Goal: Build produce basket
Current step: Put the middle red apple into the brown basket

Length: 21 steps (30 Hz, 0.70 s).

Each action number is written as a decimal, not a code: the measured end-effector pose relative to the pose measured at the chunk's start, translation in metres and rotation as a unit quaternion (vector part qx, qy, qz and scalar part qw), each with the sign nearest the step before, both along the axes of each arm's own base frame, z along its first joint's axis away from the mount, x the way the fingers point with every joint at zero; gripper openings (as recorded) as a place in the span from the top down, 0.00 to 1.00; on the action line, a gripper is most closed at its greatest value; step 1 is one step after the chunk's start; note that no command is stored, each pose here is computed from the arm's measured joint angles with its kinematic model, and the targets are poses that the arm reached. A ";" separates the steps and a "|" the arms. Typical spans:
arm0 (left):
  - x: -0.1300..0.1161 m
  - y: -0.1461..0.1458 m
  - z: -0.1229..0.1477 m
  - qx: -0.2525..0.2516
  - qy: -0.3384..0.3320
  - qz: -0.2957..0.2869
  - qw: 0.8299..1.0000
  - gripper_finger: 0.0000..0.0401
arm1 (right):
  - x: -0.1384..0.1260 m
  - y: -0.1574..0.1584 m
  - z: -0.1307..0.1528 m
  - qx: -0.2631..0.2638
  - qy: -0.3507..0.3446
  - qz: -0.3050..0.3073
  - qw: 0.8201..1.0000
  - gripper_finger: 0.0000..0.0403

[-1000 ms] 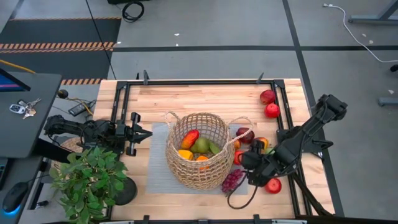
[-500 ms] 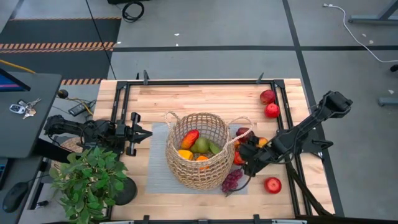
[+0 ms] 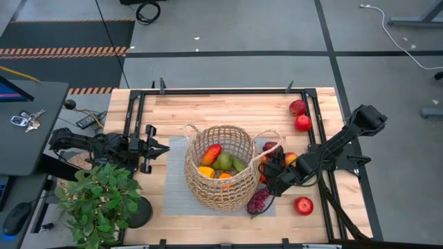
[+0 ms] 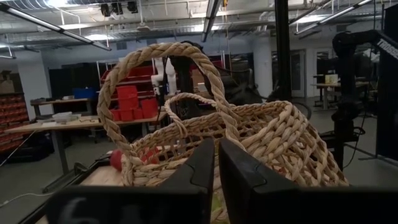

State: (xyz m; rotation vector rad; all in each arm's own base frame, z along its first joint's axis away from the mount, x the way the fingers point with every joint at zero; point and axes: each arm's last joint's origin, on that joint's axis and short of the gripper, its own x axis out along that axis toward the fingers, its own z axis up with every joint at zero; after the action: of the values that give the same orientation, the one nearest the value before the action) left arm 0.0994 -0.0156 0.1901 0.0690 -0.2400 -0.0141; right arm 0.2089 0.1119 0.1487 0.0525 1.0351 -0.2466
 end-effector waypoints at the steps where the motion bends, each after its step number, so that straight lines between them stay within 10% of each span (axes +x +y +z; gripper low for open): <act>1: 0.000 0.000 0.000 0.000 0.001 0.000 1.000 0.93 | 0.000 0.000 -0.001 -0.001 0.001 -0.001 1.000 0.09; 21: 0.000 0.000 0.000 0.000 0.000 0.000 1.000 0.93 | -0.003 0.004 0.080 0.108 0.034 -0.018 0.993 0.19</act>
State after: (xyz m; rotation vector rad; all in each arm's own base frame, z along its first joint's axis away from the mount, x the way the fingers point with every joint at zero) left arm 0.0995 -0.0156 0.1901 0.0692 -0.2392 -0.0135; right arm 0.2058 0.1159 0.2291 0.2609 1.1260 -0.1697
